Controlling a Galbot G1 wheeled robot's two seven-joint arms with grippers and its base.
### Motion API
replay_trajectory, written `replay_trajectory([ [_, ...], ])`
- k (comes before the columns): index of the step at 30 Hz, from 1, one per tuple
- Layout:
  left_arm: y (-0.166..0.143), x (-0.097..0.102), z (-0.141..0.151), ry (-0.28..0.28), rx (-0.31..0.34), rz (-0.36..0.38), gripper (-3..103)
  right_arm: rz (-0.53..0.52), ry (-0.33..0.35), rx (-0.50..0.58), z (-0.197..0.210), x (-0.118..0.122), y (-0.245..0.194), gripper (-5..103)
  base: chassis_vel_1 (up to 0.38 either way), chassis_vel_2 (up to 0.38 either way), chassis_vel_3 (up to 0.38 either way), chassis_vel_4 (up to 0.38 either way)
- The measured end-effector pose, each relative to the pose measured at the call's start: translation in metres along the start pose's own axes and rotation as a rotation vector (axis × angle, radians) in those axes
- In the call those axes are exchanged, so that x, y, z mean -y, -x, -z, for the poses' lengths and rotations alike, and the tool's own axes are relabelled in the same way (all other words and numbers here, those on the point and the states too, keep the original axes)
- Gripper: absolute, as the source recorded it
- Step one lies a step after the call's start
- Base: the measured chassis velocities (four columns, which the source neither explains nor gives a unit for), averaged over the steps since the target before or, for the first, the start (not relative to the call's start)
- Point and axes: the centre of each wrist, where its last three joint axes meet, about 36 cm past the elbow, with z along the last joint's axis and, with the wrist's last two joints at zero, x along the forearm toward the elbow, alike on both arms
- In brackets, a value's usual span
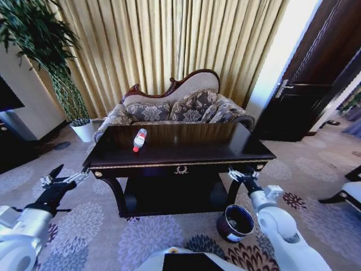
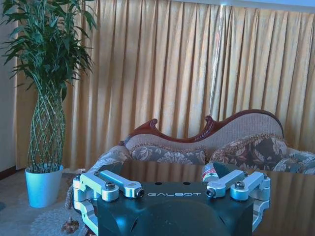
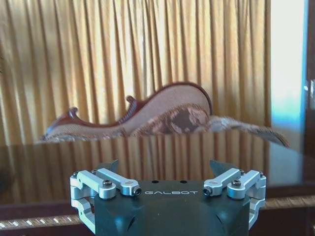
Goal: Move to the front of the table and place the trash on the table into the trash bin.
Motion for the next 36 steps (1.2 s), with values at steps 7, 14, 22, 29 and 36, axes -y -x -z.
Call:
replay_trajectory([
  [7, 0.000, 0.000, 0.000, -0.002, 0.002, 0.000, 100, 0.063, -0.006, 0.049, 0.027, -0.021, -0.014, 100, 0.000, 0.000, 0.000, 0.000],
  [14, -0.001, 0.000, 0.000, -0.004, 0.001, 0.000, 100, 0.104, -0.008, 0.063, 0.038, -0.034, -0.023, 100, 0.000, 0.000, 0.000, 0.000],
  [22, -0.002, -0.001, -0.001, -0.005, -0.003, 0.004, 100, 0.119, -0.012, 0.069, 0.041, -0.037, -0.024, 100, -0.009, 0.009, 0.013, -0.010],
  [29, -0.002, -0.001, -0.002, -0.005, -0.007, 0.007, 100, 0.120, -0.017, 0.068, 0.040, -0.038, -0.024, 100, -0.109, 0.102, 0.110, -0.101],
  [36, -0.002, 0.000, -0.002, -0.004, -0.008, 0.006, 100, 0.124, -0.016, 0.070, 0.040, -0.038, -0.024, 100, -0.175, 0.166, 0.169, -0.169],
])
